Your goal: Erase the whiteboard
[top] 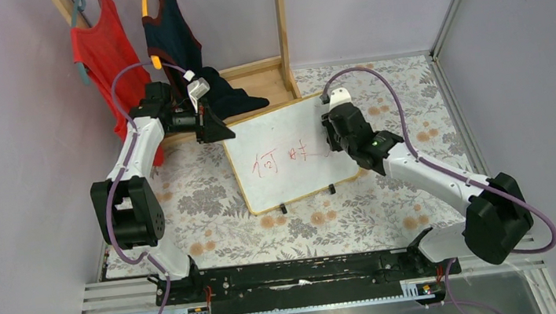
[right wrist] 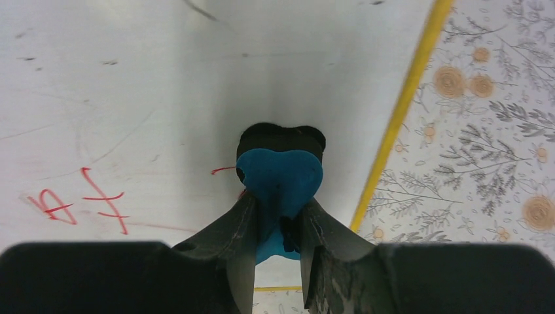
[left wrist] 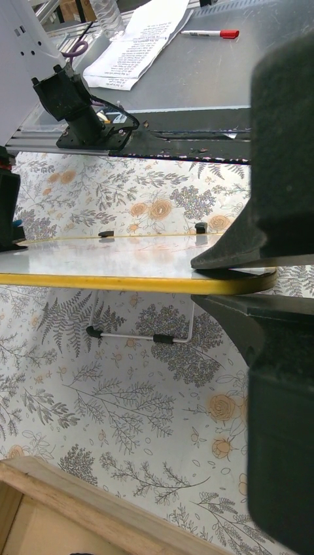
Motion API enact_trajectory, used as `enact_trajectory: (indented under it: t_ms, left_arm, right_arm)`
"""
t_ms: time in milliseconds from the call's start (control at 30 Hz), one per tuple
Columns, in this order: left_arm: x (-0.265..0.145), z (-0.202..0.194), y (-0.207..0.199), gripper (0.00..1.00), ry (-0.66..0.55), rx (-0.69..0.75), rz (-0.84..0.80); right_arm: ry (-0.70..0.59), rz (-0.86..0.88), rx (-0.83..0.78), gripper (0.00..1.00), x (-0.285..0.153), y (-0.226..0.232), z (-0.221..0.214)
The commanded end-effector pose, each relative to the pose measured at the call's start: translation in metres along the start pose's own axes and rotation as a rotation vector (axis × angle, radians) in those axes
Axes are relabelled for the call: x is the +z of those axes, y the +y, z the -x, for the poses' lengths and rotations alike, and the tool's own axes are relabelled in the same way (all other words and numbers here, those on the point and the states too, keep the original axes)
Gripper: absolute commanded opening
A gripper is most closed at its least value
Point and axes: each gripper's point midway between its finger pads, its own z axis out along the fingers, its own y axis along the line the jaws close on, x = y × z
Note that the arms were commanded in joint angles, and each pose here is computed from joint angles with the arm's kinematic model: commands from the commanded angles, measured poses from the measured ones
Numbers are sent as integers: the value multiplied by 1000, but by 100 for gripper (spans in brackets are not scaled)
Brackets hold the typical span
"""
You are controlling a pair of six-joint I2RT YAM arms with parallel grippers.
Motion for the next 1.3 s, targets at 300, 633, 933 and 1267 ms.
enact_trajectory:
  t_ms: [300,633,933,1267]
  left_arm:
    - [-5,-11,14,0,50,53,67]
    - [-5,-12,13,0,48,49,61]
    - [-6,-11,12,0,50,56,65]
    - [-5,-13,12,0,57,54,59]
  right_arm:
    - [-55,-13,40,0,-3,-14,23]
    - [-80,174,58,0,1,48,50]
    - [-75,114,31,0,13,56,53]
    - [-82,-113,89,0,9,-32,45]
